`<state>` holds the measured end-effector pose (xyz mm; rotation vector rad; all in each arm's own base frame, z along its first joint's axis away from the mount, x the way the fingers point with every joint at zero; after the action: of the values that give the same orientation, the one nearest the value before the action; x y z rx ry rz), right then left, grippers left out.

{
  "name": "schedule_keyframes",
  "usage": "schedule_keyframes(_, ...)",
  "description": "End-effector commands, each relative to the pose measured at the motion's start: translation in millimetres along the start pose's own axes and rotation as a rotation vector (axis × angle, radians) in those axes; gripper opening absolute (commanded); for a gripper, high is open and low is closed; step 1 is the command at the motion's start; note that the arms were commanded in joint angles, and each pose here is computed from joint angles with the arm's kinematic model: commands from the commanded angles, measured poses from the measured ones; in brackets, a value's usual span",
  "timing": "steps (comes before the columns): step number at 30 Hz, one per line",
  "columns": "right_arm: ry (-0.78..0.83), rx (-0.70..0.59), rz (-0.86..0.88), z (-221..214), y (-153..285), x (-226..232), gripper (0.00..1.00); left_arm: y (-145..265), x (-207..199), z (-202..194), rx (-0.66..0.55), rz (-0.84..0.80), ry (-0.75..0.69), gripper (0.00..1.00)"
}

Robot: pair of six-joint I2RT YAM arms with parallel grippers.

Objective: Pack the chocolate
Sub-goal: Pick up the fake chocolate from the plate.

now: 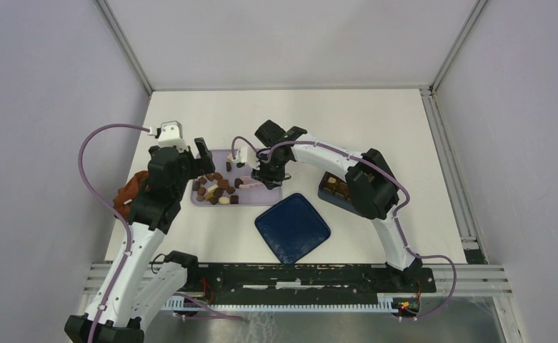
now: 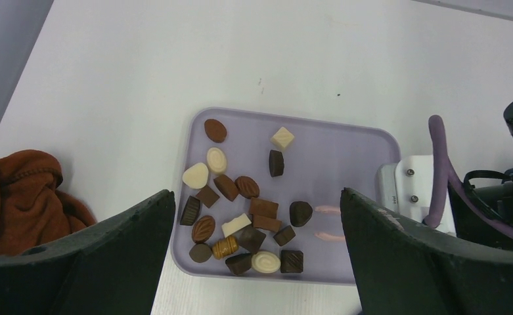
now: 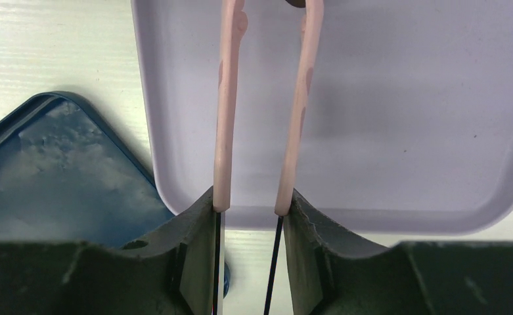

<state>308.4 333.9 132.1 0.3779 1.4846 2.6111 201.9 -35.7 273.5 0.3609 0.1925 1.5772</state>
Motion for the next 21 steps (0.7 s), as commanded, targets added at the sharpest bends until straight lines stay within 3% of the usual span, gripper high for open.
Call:
schedule_keyframes(1, -0.001, -0.006, -0.028, 12.7, 0.0, -2.6, 0.43, 1.1, 4.8, 2.7, -0.026, 0.026, -0.032, 1.00)
schedule_keyframes(21, -0.003, 0.008, -0.057, 25.9, -17.1, -3.6, 0.46, 0.2, 6.0, 3.0, -0.029, 0.017, -0.022, 1.00)
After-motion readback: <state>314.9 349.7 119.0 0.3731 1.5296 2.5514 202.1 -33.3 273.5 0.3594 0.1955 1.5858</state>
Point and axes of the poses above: each gripper's point midway between its finger pads, its own y axis back along the fingers, its own x axis along the line the jaws close on, z = x × y, the point moved 9 cm from there along y, back along the fingers, and after that the axes turned 15 degrees about -y, right-handed, at the moved point
